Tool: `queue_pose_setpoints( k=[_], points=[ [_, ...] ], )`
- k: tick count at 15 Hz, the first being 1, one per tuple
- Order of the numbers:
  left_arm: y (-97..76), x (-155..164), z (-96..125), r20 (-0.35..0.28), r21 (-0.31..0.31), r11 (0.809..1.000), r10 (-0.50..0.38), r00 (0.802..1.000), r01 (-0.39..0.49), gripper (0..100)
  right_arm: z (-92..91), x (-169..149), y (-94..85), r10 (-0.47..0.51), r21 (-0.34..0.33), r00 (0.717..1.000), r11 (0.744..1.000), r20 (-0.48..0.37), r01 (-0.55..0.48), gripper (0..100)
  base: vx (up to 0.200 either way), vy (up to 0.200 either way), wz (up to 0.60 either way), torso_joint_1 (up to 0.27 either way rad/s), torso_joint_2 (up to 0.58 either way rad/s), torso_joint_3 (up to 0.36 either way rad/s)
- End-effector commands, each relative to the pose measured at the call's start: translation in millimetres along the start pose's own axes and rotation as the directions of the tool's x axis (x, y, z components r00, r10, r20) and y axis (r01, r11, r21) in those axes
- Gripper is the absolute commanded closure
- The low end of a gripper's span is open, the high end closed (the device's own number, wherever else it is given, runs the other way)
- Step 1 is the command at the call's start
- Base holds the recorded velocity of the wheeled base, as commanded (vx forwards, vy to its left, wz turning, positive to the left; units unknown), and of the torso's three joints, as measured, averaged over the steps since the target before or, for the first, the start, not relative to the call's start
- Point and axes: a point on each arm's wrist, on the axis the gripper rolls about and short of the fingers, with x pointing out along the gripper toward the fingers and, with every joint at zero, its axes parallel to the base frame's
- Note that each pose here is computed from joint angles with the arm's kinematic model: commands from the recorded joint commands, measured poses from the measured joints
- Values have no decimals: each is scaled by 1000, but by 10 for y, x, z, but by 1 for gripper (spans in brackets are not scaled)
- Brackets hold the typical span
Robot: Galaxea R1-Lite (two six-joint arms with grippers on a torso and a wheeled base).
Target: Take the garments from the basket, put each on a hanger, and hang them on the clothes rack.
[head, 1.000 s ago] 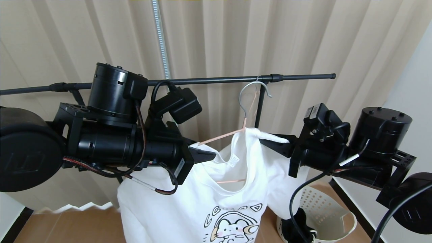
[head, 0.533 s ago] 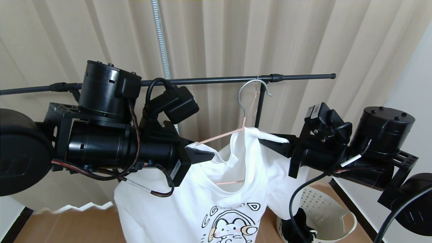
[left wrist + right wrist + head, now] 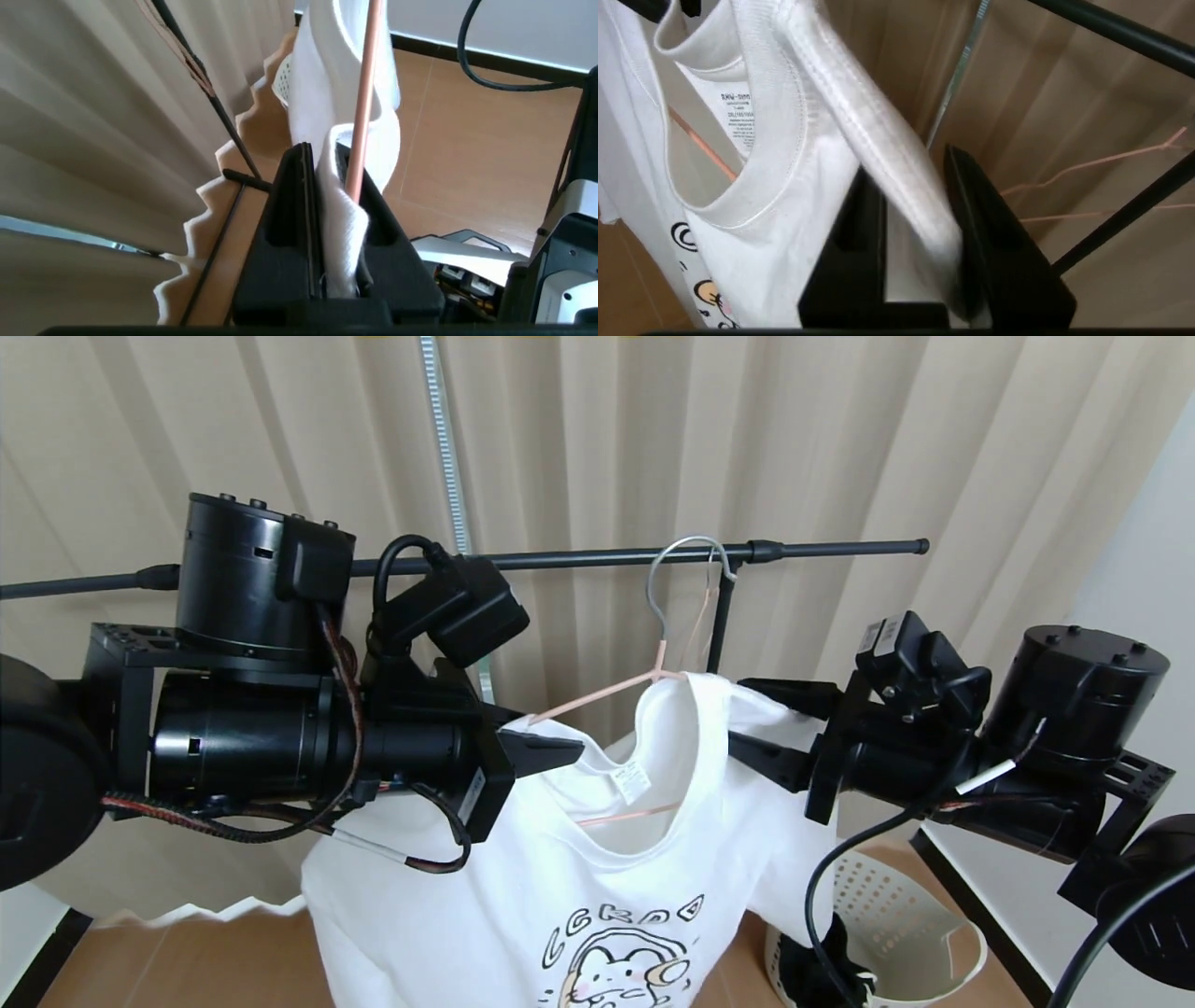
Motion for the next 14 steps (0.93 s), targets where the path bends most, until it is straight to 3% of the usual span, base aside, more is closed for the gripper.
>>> queue_pose_setpoints(
  k=[1,8,14],
  points=[
    [6,-14,-37,-3,-2,1000,21,1000,-21,100,20,-28,-3,-2,-5,1000,1000,6,2,0,0,0,0,0,0,0],
    [24,-272,-92,31,-6,996,92,995,-92,100,135,-282,-170,-21,-24,998,999,51,23,0,0,0,0,0,0,0],
    [-2,-520,-162,67,-8,989,151,986,-151,100,45,-232,-222,-25,-11,999,1000,25,25,0,0,0,0,0,0,0]
  ],
)
